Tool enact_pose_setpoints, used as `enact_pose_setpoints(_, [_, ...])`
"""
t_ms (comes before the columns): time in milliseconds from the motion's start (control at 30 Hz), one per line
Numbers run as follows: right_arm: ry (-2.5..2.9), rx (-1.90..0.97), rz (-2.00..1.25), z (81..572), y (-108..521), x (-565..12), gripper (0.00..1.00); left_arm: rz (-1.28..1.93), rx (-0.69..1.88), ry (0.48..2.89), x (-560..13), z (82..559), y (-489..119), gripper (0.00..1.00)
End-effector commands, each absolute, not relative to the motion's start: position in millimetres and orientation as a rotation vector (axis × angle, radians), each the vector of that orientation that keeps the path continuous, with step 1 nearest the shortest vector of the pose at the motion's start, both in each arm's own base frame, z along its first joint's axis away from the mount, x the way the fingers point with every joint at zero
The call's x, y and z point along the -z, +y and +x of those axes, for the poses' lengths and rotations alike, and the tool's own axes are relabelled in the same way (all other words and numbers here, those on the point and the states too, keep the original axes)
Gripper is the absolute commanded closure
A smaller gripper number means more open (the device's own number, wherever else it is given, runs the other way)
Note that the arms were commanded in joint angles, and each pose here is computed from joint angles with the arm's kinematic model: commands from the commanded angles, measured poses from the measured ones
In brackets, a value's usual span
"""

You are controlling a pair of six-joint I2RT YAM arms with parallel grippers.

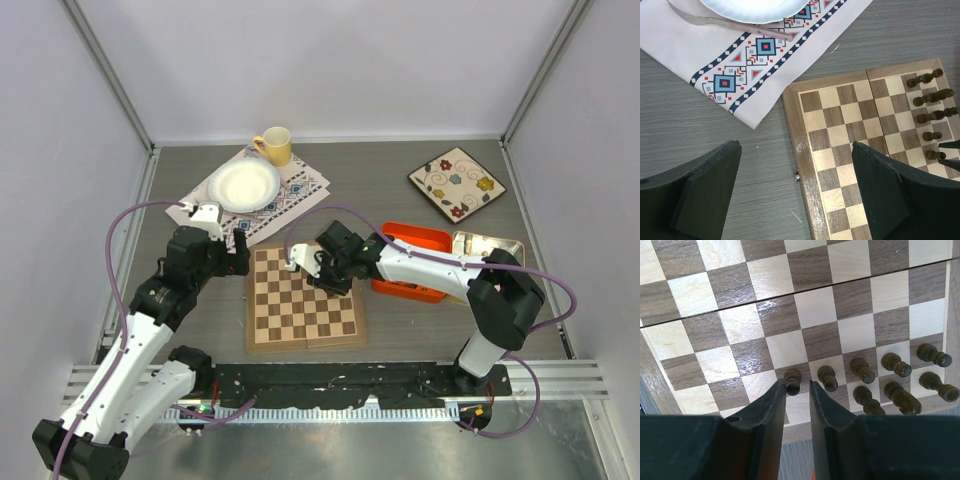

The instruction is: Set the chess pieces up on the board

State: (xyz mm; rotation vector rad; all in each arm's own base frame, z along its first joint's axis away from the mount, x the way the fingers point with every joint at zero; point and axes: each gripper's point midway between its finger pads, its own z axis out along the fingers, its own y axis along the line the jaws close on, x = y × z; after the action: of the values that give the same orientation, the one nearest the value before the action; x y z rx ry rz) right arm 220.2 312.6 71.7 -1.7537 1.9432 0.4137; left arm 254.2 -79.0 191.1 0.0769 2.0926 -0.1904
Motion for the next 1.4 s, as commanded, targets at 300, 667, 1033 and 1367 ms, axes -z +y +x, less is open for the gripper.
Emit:
enact_pose_setpoints(300, [1.949, -0.428, -1.763, 218, 317, -74, 0.77, 0.086, 0.215, 2.034, -204, 259, -82, 0.04])
enact_pose_setpoints(667, [1.946, -0.416, -1.785, 216, 312, -74, 0.82, 0.088, 0.217, 2.036, -203, 259, -83, 0.04])
enact_pose_setpoints(1033, [1.945, -0.387, -1.796, 216, 306, -75, 0.82, 0.088, 0.219, 2.038, -203, 259, -83, 0.04])
enact_pose_setpoints(1367, [1.942, -0.376, -1.801, 217, 305, -75, 0.81, 0.089, 0.221, 2.038, -203, 259, -83, 0.04])
